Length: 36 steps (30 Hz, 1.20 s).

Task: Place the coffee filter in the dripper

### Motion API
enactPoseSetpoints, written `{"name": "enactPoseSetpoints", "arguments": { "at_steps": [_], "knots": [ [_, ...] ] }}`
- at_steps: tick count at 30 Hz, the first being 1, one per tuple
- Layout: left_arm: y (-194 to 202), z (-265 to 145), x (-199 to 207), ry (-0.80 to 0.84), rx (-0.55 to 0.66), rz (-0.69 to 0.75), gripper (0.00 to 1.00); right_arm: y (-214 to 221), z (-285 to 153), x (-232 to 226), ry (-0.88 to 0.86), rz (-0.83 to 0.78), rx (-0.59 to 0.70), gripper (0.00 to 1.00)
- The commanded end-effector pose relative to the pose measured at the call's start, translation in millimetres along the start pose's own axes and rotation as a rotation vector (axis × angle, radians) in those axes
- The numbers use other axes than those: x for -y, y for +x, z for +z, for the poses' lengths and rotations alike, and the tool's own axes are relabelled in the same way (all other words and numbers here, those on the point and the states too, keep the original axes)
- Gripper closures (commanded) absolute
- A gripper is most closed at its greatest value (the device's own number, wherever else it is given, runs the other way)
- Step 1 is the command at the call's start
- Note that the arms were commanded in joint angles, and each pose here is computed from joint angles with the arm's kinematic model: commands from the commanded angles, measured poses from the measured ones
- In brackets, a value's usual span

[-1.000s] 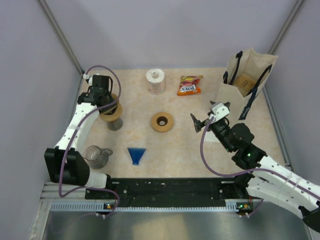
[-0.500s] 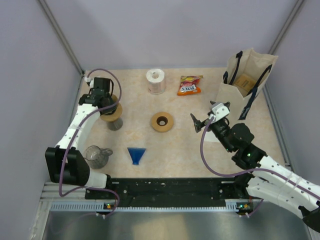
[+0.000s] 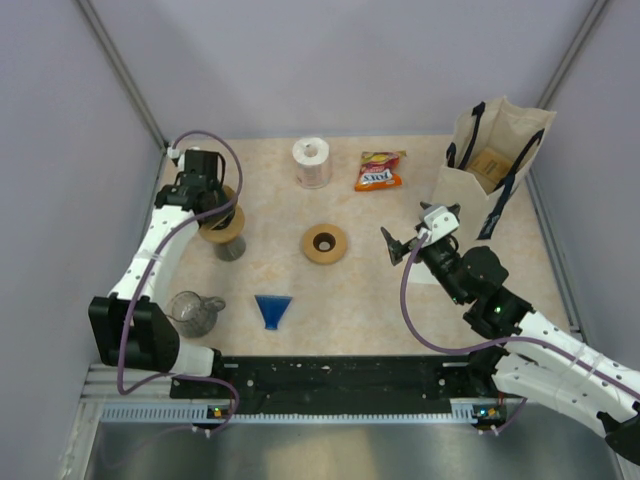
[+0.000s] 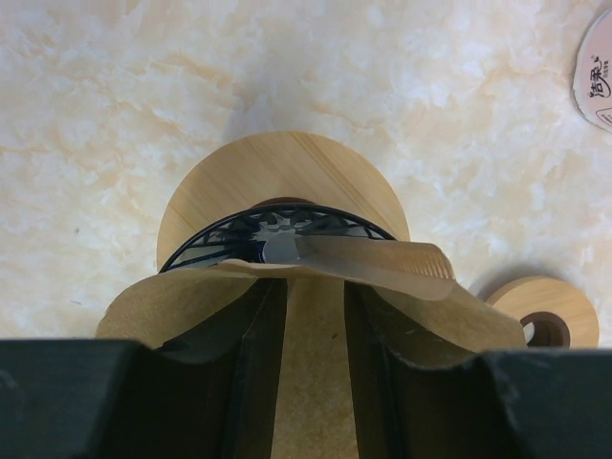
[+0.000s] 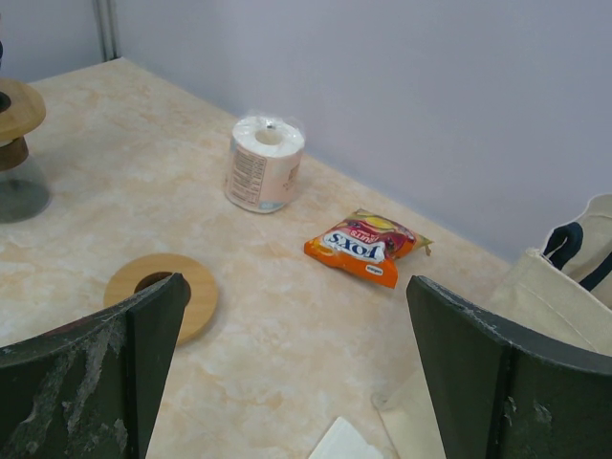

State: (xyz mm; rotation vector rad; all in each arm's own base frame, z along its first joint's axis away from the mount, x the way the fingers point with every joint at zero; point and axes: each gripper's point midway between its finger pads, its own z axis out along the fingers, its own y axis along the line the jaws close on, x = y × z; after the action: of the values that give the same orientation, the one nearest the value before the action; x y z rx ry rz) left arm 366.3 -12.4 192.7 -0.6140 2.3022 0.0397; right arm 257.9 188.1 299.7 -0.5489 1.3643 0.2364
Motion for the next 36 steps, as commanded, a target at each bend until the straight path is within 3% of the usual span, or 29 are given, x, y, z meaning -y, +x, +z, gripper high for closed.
{"name": "enactPoseSetpoints", "arguments": {
  "at_steps": [1,9,21,36],
  "knots": [
    [-31,-21,14,0.074,0.094,-0.022,0.64,-8,-1,2,0.011,0.002,0.027,0.01],
    [-35,-28,14,0.083,0.108,-0.019,0.64,-8,-1,1,0.008,0.002,0.029,0.01],
    [-35,-34,9,0.073,0.115,-0.027,0.77,-9,-1,1,0.006,0.003,0.031,0.01],
    [-42,-58,12,0.132,0.154,-0.048,0.77,-7,1,-1,0.0,-0.001,0.025,0.01]
  ]
}}
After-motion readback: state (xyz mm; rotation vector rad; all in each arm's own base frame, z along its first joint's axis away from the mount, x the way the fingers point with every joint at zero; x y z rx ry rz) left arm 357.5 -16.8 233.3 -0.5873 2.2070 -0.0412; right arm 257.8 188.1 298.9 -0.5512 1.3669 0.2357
